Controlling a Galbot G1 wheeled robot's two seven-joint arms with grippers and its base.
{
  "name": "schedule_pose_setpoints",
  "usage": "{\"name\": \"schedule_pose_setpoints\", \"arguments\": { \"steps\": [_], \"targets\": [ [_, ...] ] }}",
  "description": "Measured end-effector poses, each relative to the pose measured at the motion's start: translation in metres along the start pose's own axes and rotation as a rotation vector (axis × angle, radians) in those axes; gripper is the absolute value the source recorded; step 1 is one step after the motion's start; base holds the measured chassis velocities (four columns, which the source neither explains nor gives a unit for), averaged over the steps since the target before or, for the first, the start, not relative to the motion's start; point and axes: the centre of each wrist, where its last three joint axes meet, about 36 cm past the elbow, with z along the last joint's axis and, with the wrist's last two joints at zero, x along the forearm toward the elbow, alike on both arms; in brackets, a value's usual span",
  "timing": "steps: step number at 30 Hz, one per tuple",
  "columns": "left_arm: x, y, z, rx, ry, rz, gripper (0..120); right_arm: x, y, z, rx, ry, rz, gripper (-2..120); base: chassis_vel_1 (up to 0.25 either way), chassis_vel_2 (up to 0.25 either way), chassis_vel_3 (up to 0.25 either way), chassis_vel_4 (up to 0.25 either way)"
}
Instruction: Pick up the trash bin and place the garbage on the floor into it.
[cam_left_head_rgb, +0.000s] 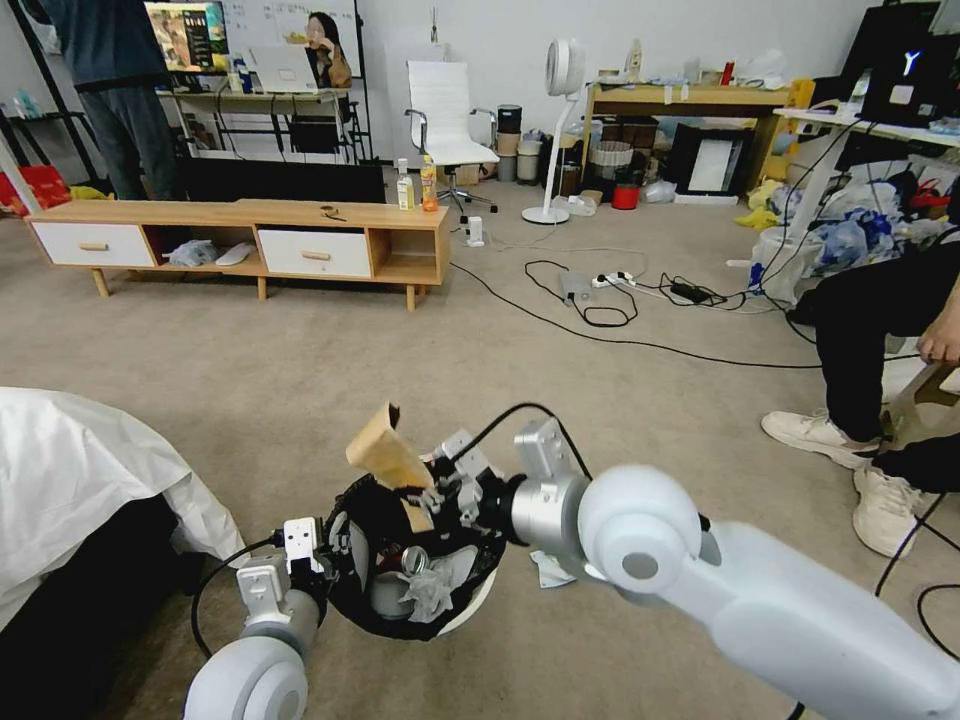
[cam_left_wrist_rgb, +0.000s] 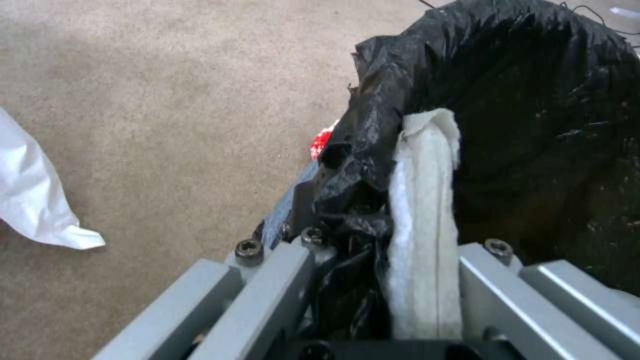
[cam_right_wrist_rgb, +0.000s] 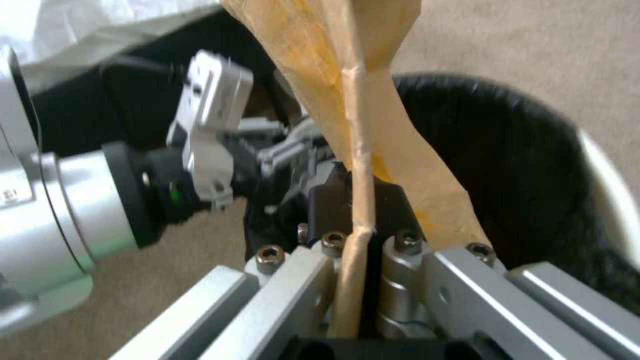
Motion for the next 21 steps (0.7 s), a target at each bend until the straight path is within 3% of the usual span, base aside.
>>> {"name": "schedule_pose_setpoints", "arguments": {
  "steps": [11, 16, 19, 21],
  "targets": [
    [0.002, 0.0, 0.001, 0.002, 0.0, -0.003, 6, -0.004, 0.005, 0.008, -0.009, 0.015, 0.002, 1, 0.0, 0.0, 0.0, 0.0],
    [0.003, -0.001, 0.001, 0.004, -0.002, -0.002, 6, -0.004, 0.008, 0.01, -0.044, 0.026, 0.001, 22, 0.0, 0.0, 0.0, 0.0],
    [0.003, -0.001, 0.0, 0.004, -0.003, -0.001, 6, -0.005, 0.009, 0.01, -0.051, 0.03, 0.003, 28, 0.0, 0.0, 0.0, 0.0],
    [0.007, -0.001, 0.0, 0.004, -0.003, -0.001, 6, -0.007, 0.012, 0.011, -0.065, 0.037, 0.017, 39, 0.0, 0.0, 0.0, 0.0]
  ]
}}
